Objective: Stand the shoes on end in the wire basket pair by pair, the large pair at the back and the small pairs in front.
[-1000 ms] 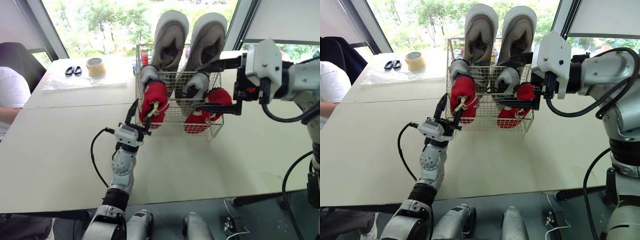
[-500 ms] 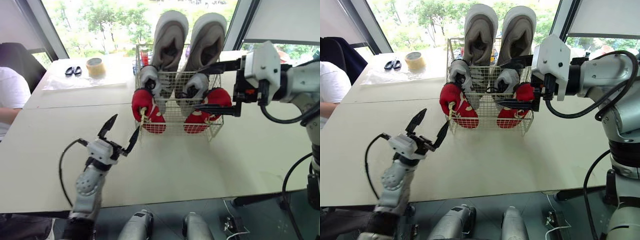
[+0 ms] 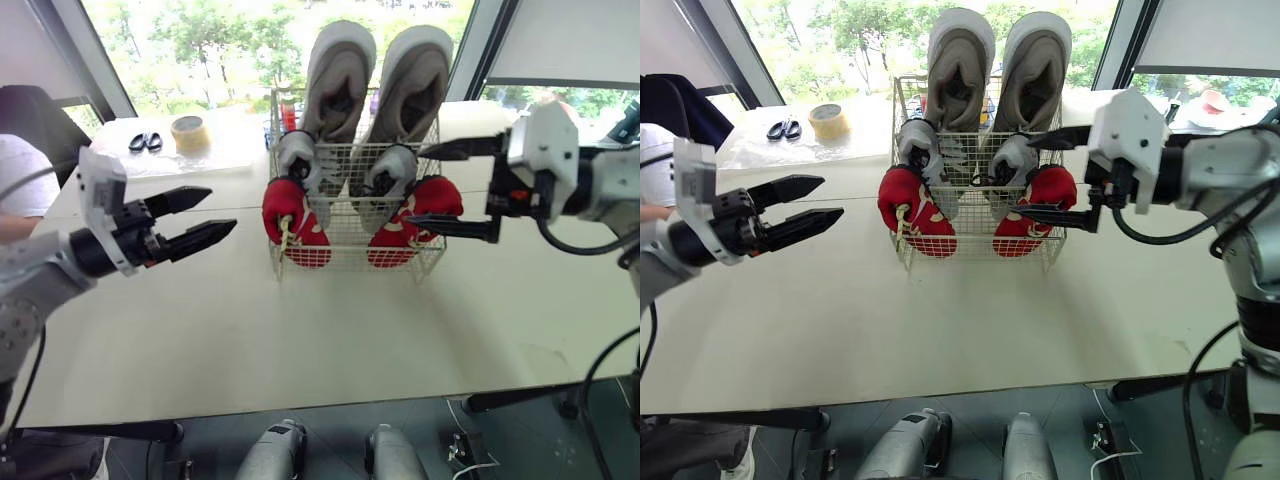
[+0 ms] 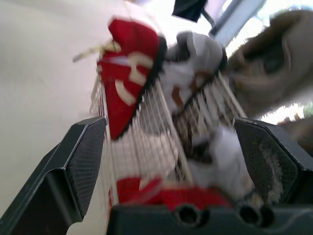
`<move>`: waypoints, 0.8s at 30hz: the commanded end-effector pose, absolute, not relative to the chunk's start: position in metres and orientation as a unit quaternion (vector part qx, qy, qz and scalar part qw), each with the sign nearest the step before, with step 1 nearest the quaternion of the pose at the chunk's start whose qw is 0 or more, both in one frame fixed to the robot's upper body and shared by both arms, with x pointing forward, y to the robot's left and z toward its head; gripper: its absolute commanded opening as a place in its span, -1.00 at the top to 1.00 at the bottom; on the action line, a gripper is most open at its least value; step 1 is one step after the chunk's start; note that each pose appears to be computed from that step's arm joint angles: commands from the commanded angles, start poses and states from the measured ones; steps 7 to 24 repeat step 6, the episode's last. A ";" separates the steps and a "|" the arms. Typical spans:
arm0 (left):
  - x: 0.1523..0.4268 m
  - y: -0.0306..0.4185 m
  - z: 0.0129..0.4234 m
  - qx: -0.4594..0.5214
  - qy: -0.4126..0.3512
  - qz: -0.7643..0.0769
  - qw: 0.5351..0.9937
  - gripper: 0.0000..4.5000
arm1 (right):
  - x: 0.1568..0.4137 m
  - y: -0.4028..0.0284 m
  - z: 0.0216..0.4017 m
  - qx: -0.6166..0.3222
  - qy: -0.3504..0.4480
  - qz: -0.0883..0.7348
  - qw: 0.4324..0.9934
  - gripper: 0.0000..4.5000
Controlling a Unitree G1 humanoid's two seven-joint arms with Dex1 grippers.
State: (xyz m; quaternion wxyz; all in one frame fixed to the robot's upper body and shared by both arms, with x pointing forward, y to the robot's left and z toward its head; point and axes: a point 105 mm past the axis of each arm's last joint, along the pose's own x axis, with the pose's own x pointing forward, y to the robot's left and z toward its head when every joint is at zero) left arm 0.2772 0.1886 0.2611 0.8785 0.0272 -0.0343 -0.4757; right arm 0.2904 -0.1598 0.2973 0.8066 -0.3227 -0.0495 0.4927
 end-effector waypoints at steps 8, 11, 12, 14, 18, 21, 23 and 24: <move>0.260 0.191 0.265 0.073 0.024 -0.551 0.831 -0.82 | 0.269 -0.199 0.315 -0.316 -0.031 0.432 0.844 -1.00; 0.260 0.191 0.265 0.073 0.024 -0.551 0.831 -0.82 | 0.269 -0.199 0.315 -0.316 -0.031 0.432 0.844 -1.00; 0.260 0.191 0.265 0.073 0.024 -0.551 0.831 -0.82 | 0.269 -0.199 0.315 -0.316 -0.031 0.432 0.844 -1.00; 0.260 0.191 0.265 0.073 0.024 -0.551 0.831 -0.82 | 0.269 -0.199 0.315 -0.316 -0.031 0.432 0.844 -1.00; 0.260 0.191 0.265 0.073 0.024 -0.551 0.831 -0.82 | 0.269 -0.199 0.315 -0.316 -0.031 0.432 0.844 -1.00; 0.260 0.191 0.265 0.073 0.024 -0.551 0.831 -0.82 | 0.269 -0.199 0.315 -0.316 -0.031 0.432 0.844 -1.00; 0.260 0.191 0.265 0.073 0.024 -0.551 0.831 -0.82 | 0.269 -0.199 0.315 -0.316 -0.031 0.432 0.844 -1.00; 0.260 0.191 0.265 0.073 0.024 -0.551 0.831 -0.82 | 0.269 -0.199 0.315 -0.316 -0.031 0.432 0.844 -1.00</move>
